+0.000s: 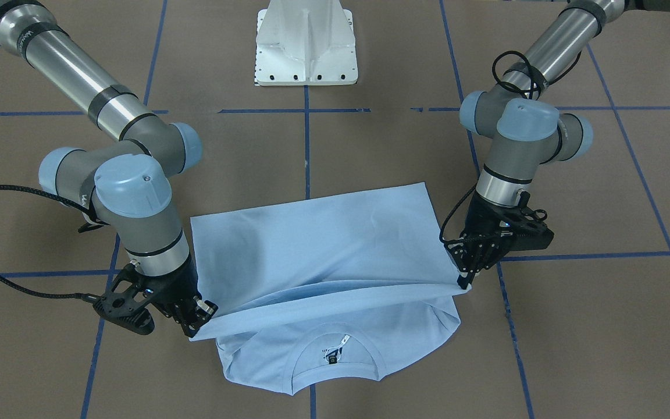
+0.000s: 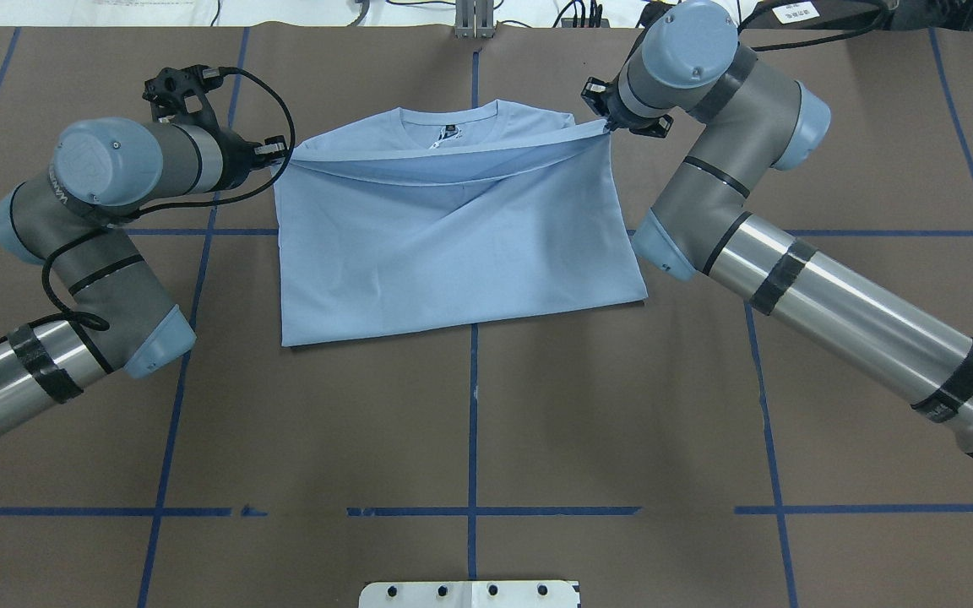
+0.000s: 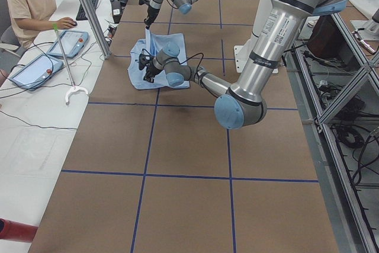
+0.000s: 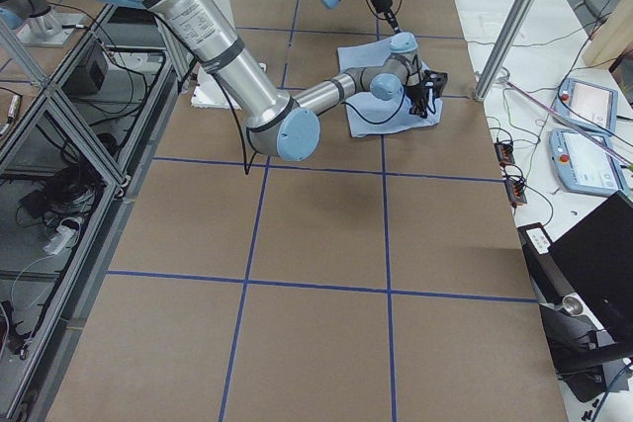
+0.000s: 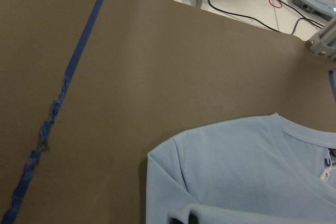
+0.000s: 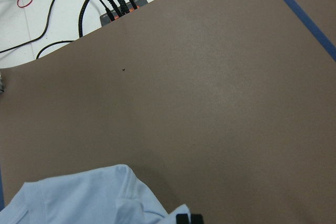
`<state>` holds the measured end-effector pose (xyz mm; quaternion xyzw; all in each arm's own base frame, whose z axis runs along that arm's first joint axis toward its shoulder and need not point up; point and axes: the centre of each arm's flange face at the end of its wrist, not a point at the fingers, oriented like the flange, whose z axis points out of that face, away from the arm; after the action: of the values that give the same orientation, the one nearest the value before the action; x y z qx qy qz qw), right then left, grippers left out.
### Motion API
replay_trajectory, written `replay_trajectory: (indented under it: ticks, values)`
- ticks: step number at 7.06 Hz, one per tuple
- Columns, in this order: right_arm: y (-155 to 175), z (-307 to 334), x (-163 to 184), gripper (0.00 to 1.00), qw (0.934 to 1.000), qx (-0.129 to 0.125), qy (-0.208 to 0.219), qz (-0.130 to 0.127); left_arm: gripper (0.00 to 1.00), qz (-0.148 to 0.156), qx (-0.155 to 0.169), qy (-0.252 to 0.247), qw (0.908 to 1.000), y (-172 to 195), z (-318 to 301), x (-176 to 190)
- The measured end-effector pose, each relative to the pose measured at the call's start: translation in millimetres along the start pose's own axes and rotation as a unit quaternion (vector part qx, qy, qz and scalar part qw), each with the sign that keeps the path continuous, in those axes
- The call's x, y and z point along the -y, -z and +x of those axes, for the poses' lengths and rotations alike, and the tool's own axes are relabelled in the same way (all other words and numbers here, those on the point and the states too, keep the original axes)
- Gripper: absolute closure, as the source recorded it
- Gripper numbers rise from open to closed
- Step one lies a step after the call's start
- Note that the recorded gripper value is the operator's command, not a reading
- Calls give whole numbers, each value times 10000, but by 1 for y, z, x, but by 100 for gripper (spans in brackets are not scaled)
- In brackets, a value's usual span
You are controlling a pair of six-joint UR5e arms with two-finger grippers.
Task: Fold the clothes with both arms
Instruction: 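Lift both hem corners and fold them toward the collar with both grippers, then lower the hem onto the collar edge and open both grippers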
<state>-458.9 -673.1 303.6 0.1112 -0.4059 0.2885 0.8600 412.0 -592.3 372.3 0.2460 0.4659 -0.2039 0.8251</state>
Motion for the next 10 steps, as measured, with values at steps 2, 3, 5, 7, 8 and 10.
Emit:
replay_trajectory:
  ticks: [2,3,5,7,8,10]
  values:
    - [-13,-9,-1,100,9999,-105,11,-1,100,113,48,-4,9999,-16,4,7]
    - [-19,-12,-7,100,9999,-163,40,26,100,125,65,-2,9999,-20,6,8]
    - [-27,-13,-14,52,9997,-223,81,102,74,127,99,-1,9999,-27,7,8]
    - [-28,-14,-14,27,9996,-241,90,128,48,120,130,-5,9998,-32,0,7]
    - [-27,-16,-14,27,9996,-208,92,137,46,120,116,-6,9999,-32,-3,6]
    - [-16,-7,-17,19,9998,101,72,151,45,146,-74,-11,9999,-26,-7,4]
